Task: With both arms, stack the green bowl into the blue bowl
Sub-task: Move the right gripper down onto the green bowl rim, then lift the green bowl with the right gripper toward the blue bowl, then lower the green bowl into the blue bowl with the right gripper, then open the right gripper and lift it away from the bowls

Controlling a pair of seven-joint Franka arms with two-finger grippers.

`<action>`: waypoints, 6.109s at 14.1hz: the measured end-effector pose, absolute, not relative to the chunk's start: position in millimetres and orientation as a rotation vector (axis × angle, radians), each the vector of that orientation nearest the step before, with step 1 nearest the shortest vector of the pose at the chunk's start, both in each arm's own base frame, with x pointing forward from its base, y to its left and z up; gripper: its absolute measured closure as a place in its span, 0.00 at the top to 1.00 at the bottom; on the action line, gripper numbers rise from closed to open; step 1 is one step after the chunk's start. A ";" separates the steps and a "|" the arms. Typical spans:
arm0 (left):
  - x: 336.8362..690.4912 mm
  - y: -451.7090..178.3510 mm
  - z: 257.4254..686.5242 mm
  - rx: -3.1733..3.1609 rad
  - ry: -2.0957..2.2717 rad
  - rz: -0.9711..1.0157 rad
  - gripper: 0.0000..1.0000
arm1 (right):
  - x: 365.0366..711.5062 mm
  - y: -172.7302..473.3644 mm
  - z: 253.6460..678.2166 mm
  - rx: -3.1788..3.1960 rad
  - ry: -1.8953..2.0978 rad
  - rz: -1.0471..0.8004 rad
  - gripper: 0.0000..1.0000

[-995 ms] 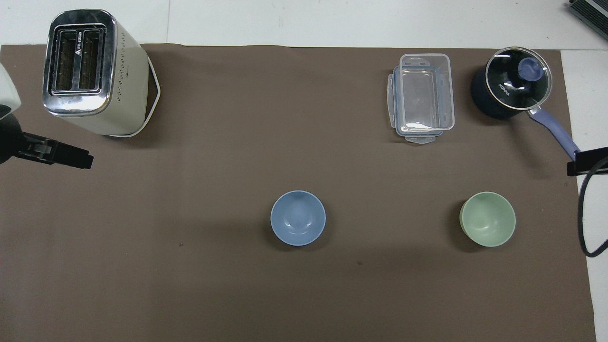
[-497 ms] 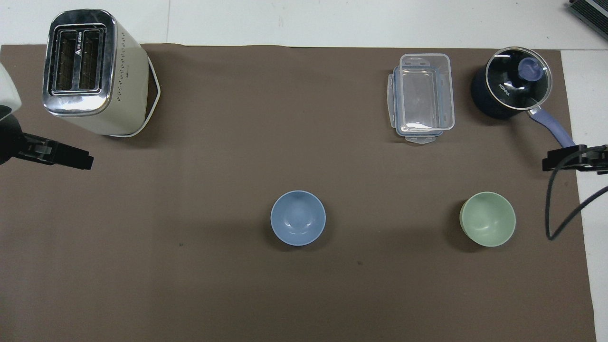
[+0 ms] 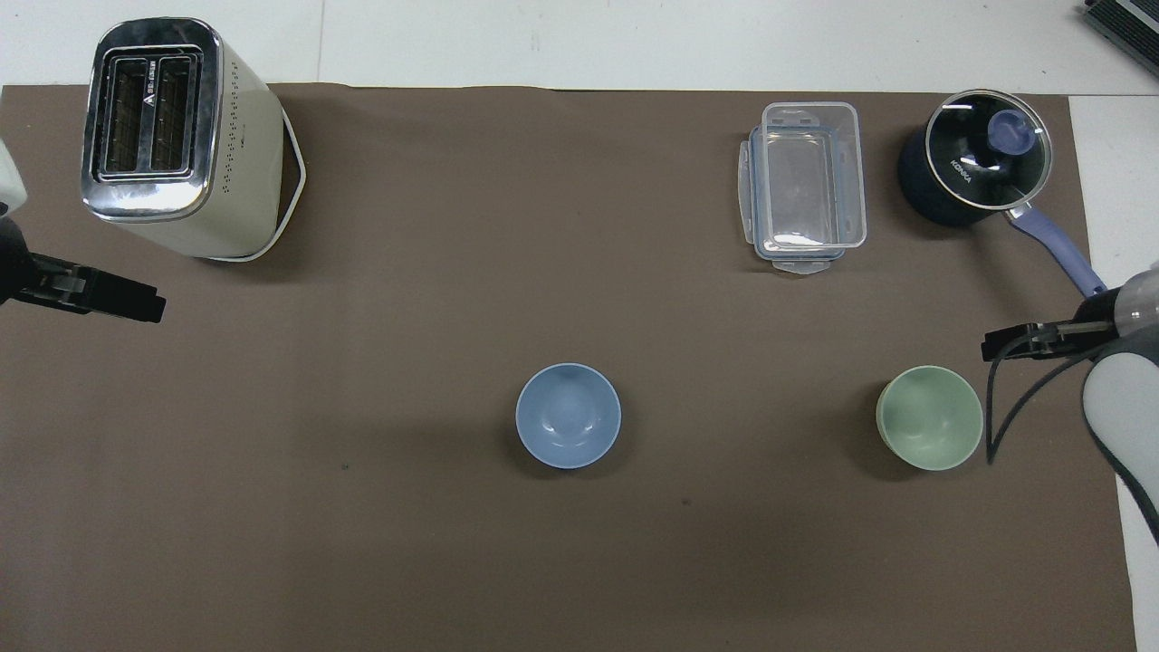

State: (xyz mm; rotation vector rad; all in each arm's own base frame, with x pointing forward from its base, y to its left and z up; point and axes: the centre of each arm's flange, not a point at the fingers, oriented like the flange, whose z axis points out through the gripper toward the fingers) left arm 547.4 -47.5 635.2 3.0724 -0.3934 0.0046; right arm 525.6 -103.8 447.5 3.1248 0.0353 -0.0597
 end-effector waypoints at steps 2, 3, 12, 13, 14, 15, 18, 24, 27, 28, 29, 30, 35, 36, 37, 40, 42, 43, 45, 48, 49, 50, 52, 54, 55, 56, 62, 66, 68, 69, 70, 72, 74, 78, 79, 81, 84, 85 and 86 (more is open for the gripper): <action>547.6 -44.1 635.8 3.073 -0.389 0.007 1.00 | 514.6 -110.7 416.9 3.128 0.041 -0.071 1.00; 547.6 -43.5 635.7 3.073 -0.387 0.006 1.00 | 510.4 -110.8 406.3 3.129 0.047 -0.076 1.00; 547.1 -43.0 635.2 3.073 -0.386 -0.002 1.00 | 471.5 -124.0 328.8 3.134 0.101 -0.082 1.00; 547.1 -43.0 635.2 3.073 -0.386 -0.002 1.00 | 470.8 -123.9 327.5 3.135 0.101 -0.087 0.98; 547.1 -43.0 635.3 3.073 -0.386 -0.002 1.00 | 470.7 -124.1 326.5 3.135 0.102 -0.086 0.97; 547.0 -43.0 635.3 3.073 -0.386 -0.002 1.00 | 471.4 -124.6 326.3 3.133 0.102 -0.075 0.90; 547.0 -43.0 635.2 3.073 -0.386 -0.003 1.00 | 471.5 -127.2 323.1 3.133 0.095 -0.073 0.51; 547.0 -43.0 635.2 3.073 -0.386 -0.003 1.00 | 478.7 -127.9 334.1 3.127 0.101 -0.042 0.05; 546.9 -42.9 635.2 3.073 -0.386 -0.004 1.00 | 492.5 -129.4 363.0 3.132 0.103 -0.066 0.05; 546.9 -42.8 635.1 3.073 -0.386 -0.005 1.00 | 497.9 -127.5 378.2 3.145 0.098 -0.074 0.05; 546.8 -42.8 635.1 3.073 -0.385 -0.006 1.00 | 503.8 -122.5 396.8 3.175 0.084 -0.070 0.05; 546.8 -42.7 635.0 3.073 -0.385 -0.007 1.00 | 509.0 -115.9 412.9 3.201 0.079 -0.051 0.05; 546.7 -42.6 635.0 3.073 -0.385 -0.007 1.00 | 536.2 -56.7 485.6 3.229 0.090 0.000 0.05; 546.7 -42.6 635.0 3.073 -0.385 -0.007 1.00 | 539.7 -40.9 495.7 3.230 0.078 0.005 0.05; 546.6 -42.5 634.8 3.073 -0.385 -0.010 1.00 | 542.3 -23.7 501.1 3.230 0.065 0.006 0.05; 545.9 -42.5 634.3 3.073 -0.385 -0.019 1.00 | 547.5 37.1 504.8 3.231 0.027 0.001 0.05; 545.3 -42.4 635.5 3.073 -0.385 -0.015 1.00 | 548.3 80.6 505.0 3.230 0.006 -0.007 0.05; 544.5 -42.3 636.9 3.073 -0.385 -0.012 1.00 | 546.5 102.4 502.8 3.229 -0.019 -0.019 0.05; 543.4 -42.2 638.8 3.073 -0.385 -0.007 1.00 | 539.0 156.9 492.7 3.222 -0.092 -0.050 0.05; 543.3 -42.2 638.9 3.073 -0.385 -0.007 1.00 | 528.0 228.2 471.8 3.221 -0.157 -0.055 0.05; 543.3 -42.1 638.9 3.073 -0.385 -0.007 1.00 | 526.4 240.5 466.7 3.233 -0.181 -0.063 0.05; 543.3 -42.2 638.9 3.073 -0.385 -0.007 1.00 | 525.8 247.8 463.4 3.249 -0.207 -0.076 0.05; 543.3 -42.2 638.9 3.073 -0.385 -0.007 1.00 | 523.2 260.5 456.9 3.258 -0.243 -0.097 0.05; 543.3 -42.2 638.9 3.073 -0.385 -0.007 1.00 | 519.4 282.9 443.6 3.258 -0.254 -0.088 0.05; 543.3 -42.2 638.9 3.073 -0.385 -0.007 1.00 | 518.6 289.6 436.8 3.256 -0.252 -0.090 0.05; 543.3 -42.4 638.9 3.073 -0.386 -0.007 1.00 | 518.5 292.2 431.5 3.254 -0.251 -0.096 0.05; 543.2 -43.0 638.9 3.073 -0.387 -0.007 1.00 | 498.2 307.6 400.5 3.254 -0.214 -0.133 0.05; 543.2 -43.5 638.9 3.073 -0.389 -0.007 1.00 | 485.3 312.0 377.4 3.251 -0.195 -0.128 0.05; 543.2 -43.7 638.9 3.073 -0.389 -0.007 1.00 | 483.6 310.6 371.5 3.252 -0.200 -0.120 0.05; 543.2 -43.7 638.9 3.073 -0.389 -0.007 1.00 | 483.2 310.5 369.9 3.255 -0.204 -0.117 0.05; 543.2 -43.8 638.9 3.073 -0.389 -0.007 1.00 | 482.3 311.5 368.7 3.263 -0.213 -0.118 0.05; 543.2 -43.8 638.9 3.073 -0.389 -0.007 1.00 | 478.0 317.0 366.9 3.274 -0.211 -0.125 0.05; 543.2 -43.8 638.9 3.073 -0.390 -0.007 1.00 | 476.2 319.7 366.6 3.279 -0.210 -0.128 0.05; 543.1 -44.1 638.9 3.073 -0.390 -0.007 1.00 | 476.2 318.5 356.3 3.280 -0.219 -0.115 0.05; 543.1 -44.2 638.9 3.073 -0.391 -0.007 1.00 | 476.1 318.3 353.1 3.276 -0.220 -0.121 0.05; 543.1 -44.2 638.9 3.073 -0.391 -0.007 1.00 | 476.1 317.6 350.3 3.273 -0.222 -0.127 0.05; 543.1 -44.2 638.9 3.073 -0.391 -0.007 1.00 | 474.8 316.6 347.6 3.269 -0.223 -0.135 0.05; 543.1 -44.2 638.9 3.073 -0.391 -0.007 1.00 | 474.3 316.3 346.6 3.268 -0.223 -0.137 0.05; 543.1 -44.2 638.9 3.073 -0.391 -0.007 1.00 | 474.0 316.1 345.9 3.267 -0.223 -0.139 0.05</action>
